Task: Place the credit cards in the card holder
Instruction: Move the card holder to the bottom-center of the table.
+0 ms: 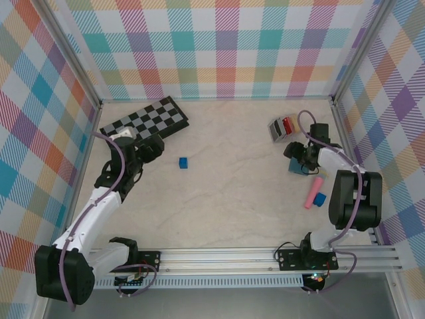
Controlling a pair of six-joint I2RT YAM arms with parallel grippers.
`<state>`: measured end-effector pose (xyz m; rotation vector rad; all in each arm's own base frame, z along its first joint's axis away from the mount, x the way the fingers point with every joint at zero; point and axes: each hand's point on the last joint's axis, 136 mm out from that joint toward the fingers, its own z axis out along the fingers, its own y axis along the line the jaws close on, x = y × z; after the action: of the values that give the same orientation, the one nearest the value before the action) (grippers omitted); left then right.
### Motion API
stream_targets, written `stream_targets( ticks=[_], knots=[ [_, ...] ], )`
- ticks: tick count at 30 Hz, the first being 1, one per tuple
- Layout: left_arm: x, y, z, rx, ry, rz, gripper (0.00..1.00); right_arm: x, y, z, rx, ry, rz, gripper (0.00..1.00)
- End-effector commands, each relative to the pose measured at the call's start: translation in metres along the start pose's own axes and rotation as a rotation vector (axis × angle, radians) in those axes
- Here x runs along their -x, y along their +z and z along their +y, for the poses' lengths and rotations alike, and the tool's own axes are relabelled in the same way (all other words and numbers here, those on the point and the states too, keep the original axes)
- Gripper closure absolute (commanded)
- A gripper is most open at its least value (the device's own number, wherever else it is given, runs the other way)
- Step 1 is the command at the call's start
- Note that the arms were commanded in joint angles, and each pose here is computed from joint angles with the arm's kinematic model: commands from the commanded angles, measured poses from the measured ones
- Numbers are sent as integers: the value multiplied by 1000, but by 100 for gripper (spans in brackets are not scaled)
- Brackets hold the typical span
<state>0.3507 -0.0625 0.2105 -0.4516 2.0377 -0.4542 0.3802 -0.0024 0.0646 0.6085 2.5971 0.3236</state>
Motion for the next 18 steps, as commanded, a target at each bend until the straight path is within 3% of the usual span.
stream_targets(
  ticks=[1, 11, 18],
  knots=[
    [-24, -7, -28, -106, -19, 118, 0, 3, 0, 9, 34, 42, 26, 24],
    [-70, -15, -56, -178, 31, 230, 0, -27, 25, 8, 14, 47, 177, 32],
    [-84, -13, -61, -163, 36, 276, 0, -91, 20, 29, 4, -87, 340, 37]
  ],
)
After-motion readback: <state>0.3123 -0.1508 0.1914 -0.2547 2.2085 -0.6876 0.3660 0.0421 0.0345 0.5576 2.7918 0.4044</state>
